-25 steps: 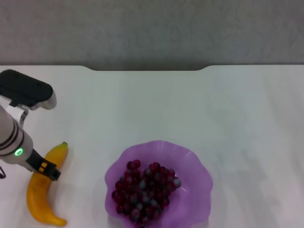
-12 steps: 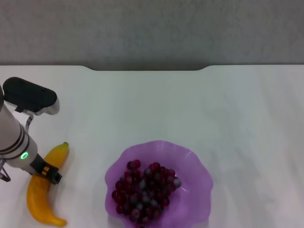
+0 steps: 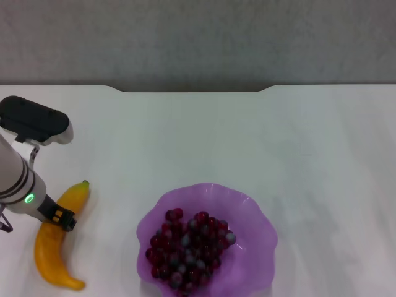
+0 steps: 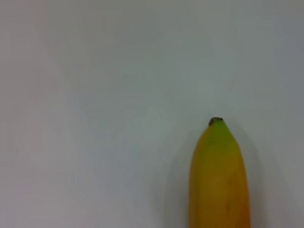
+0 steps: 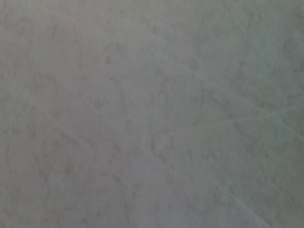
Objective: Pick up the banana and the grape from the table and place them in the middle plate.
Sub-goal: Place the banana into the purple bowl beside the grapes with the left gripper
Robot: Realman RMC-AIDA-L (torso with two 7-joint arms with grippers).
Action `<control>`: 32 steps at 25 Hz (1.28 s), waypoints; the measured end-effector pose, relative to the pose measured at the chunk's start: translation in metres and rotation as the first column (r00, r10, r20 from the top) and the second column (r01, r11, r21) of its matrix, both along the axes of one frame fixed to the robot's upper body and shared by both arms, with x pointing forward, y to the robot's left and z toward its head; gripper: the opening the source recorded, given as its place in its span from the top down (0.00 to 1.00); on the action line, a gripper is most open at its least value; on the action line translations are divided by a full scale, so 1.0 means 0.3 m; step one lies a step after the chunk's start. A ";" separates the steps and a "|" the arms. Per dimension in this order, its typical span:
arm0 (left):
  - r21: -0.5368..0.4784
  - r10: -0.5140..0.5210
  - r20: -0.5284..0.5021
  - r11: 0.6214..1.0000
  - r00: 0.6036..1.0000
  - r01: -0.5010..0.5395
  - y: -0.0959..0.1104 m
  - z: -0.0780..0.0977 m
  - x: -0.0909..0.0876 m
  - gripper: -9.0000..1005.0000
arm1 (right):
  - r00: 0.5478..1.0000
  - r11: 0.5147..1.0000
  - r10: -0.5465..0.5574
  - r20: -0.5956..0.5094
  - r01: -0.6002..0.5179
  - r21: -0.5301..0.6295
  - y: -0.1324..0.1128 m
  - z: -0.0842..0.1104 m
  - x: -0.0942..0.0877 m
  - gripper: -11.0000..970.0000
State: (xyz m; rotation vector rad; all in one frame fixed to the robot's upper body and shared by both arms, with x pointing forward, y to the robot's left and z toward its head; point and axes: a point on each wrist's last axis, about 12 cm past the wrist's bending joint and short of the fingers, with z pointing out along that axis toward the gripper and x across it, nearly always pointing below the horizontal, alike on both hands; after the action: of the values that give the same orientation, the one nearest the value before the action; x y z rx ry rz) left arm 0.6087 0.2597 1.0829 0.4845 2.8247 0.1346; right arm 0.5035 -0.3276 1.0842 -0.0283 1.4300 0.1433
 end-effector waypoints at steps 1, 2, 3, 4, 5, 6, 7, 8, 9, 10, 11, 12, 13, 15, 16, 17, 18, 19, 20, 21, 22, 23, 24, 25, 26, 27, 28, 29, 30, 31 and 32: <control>-0.001 0.001 0.004 1.000 1.000 -0.001 0.001 0.000 0.000 0.51 | 1.000 1.000 0.000 0.000 0.000 0.000 0.000 0.000 0.000 0.31; -0.003 0.000 0.014 1.000 1.000 0.000 0.002 0.002 0.002 0.51 | 1.000 1.000 -0.001 -0.001 0.001 0.000 -0.001 -0.001 -0.001 0.31; -0.006 0.000 0.027 1.000 1.000 0.000 0.003 0.008 0.001 0.51 | 1.000 1.000 -0.001 -0.002 0.001 -0.001 -0.001 -0.002 -0.002 0.31; -0.012 -0.002 0.049 1.000 0.999 0.003 0.005 0.020 0.000 0.51 | 1.000 1.000 -0.002 -0.003 0.002 -0.001 -0.002 -0.003 -0.002 0.31; -0.017 -0.003 0.070 1.000 0.998 0.005 0.006 0.033 -0.001 0.51 | 1.000 1.000 -0.002 -0.004 0.002 -0.001 -0.002 -0.004 -0.002 0.31; -0.029 -0.004 0.110 1.000 0.994 0.008 0.009 0.058 -0.007 0.51 | 1.000 1.000 -0.002 -0.005 0.002 -0.001 -0.003 -0.005 -0.003 0.31; -0.036 -0.005 0.137 0.999 0.991 0.010 0.009 0.077 -0.007 0.51 | 1.000 1.000 -0.003 -0.005 0.003 -0.001 -0.003 -0.005 -0.003 0.31; -0.047 -0.004 0.178 0.999 0.984 0.012 0.012 0.104 -0.014 0.51 | 1.000 1.000 -0.003 -0.005 0.003 -0.001 -0.003 -0.005 -0.003 0.31; -0.061 0.002 0.235 0.998 0.972 0.012 0.022 0.143 -0.027 0.51 | 1.000 1.000 -0.003 -0.005 0.003 -0.001 -0.003 -0.005 -0.003 0.31; -0.068 0.005 0.277 0.998 0.961 0.014 0.028 0.172 -0.036 0.51 | 1.000 1.000 -0.003 -0.005 0.003 -0.001 -0.003 -0.004 -0.003 0.31; -0.073 0.010 0.317 0.997 0.948 0.014 0.037 0.199 -0.048 0.51 | 1.000 1.000 -0.003 -0.005 0.003 -0.001 -0.003 -0.004 -0.003 0.31; -0.078 0.012 0.355 0.997 0.935 0.017 0.042 0.227 -0.057 0.51 | 1.000 1.000 -0.003 -0.005 0.003 -0.001 -0.003 -0.004 -0.003 0.31; -0.082 0.012 0.397 0.996 0.918 0.022 0.044 0.258 -0.065 0.51 | 1.000 1.000 -0.003 -0.005 0.003 -0.001 -0.003 -0.005 -0.003 0.31; -0.086 0.012 0.462 0.996 0.887 0.031 0.048 0.306 -0.083 0.51 | 1.000 1.000 -0.002 -0.005 0.002 -0.001 -0.003 -0.005 -0.003 0.31; -0.086 0.005 0.499 0.995 0.866 0.044 0.045 0.333 -0.098 0.51 | 1.000 1.000 -0.002 -0.005 0.002 -0.001 -0.002 -0.005 -0.003 0.31; -0.084 0.000 0.514 0.995 0.858 0.050 0.043 0.343 -0.105 0.51 | 1.000 1.000 -0.001 -0.005 0.001 -0.001 -0.001 -0.005 -0.004 0.31; -0.080 -0.017 0.541 0.994 0.841 0.071 0.031 0.363 -0.119 0.51 | 1.000 1.000 0.000 -0.006 0.000 -0.001 0.000 -0.006 -0.004 0.31; -0.075 -0.031 0.554 0.993 0.832 0.087 0.019 0.372 -0.129 0.51 | 1.000 1.000 0.001 -0.006 -0.001 -0.001 0.000 -0.006 -0.004 0.31; -0.072 -0.046 0.561 0.992 0.827 0.104 0.007 0.377 -0.137 0.51 | 1.000 1.000 0.002 -0.007 -0.002 -0.001 0.002 -0.006 -0.003 0.31; -0.065 -0.068 0.565 0.990 0.822 0.126 -0.011 0.379 -0.145 0.51 | 1.000 1.000 0.002 -0.007 -0.002 -0.001 0.002 -0.006 -0.003 0.31; -0.058 -0.089 0.568 0.987 0.818 0.147 -0.027 0.381 -0.152 0.51 | 1.000 1.000 0.002 -0.006 -0.002 -0.001 0.002 -0.006 -0.003 0.31; -0.053 -0.108 0.569 0.984 0.815 0.167 -0.044 0.382 -0.157 0.51 | 1.000 1.000 0.003 -0.006 -0.003 -0.001 0.003 -0.006 -0.003 0.31; -0.051 -0.130 0.569 0.980 0.812 0.193 -0.065 0.381 -0.164 0.51 | 1.000 1.000 0.005 -0.006 -0.005 -0.001 0.004 -0.005 -0.003 0.31; -0.054 -0.150 0.568 0.974 0.809 0.218 -0.087 0.380 -0.170 0.51 | 1.000 1.000 0.006 -0.006 -0.006 -0.001 0.006 -0.005 -0.003 0.31; -0.059 -0.167 0.565 0.969 0.808 0.241 -0.106 0.380 -0.175 0.51 | 1.000 1.000 0.008 -0.005 -0.008 -0.001 0.007 -0.005 -0.003 0.31; -0.065 -0.180 0.561 0.963 0.808 0.260 -0.119 0.379 -0.178 0.51 | 1.000 1.000 0.008 -0.005 -0.008 -0.001 0.007 -0.005 -0.003 0.31; -0.078 -0.200 0.556 0.954 0.807 0.290 -0.140 0.378 -0.183 0.51 | 1.000 1.000 0.008 -0.005 -0.008 -0.001 0.008 -0.005 -0.003 0.31; -0.089 -0.215 0.552 0.945 0.806 0.313 -0.154 0.379 -0.188 0.51 | 1.000 1.000 0.009 -0.005 -0.009 -0.001 0.009 -0.005 -0.003 0.31; -0.124 -0.248 0.547 0.920 0.799 0.371 -0.191 0.382 -0.201 0.51 | 1.000 1.000 0.012 -0.005 -0.012 -0.001 0.011 -0.005 -0.003 0.31; -0.124 -0.248 0.547 0.920 0.799 0.371 -0.191 0.382 -0.201 0.51 | 1.000 1.000 0.012 -0.005 -0.012 -0.001 0.011 -0.005 -0.003 0.31; -0.140 -0.264 0.542 0.908 0.797 0.396 -0.210 0.383 -0.208 0.51 | 1.000 1.000 0.012 -0.004 -0.012 -0.001 0.011 -0.004 -0.003 0.31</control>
State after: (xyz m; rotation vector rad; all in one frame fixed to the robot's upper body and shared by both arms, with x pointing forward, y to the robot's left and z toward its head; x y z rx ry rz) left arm 0.5463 0.1968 1.1977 0.7517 2.1529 -0.1420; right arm 0.5026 -0.3244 1.0829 -0.0375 1.4343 0.1526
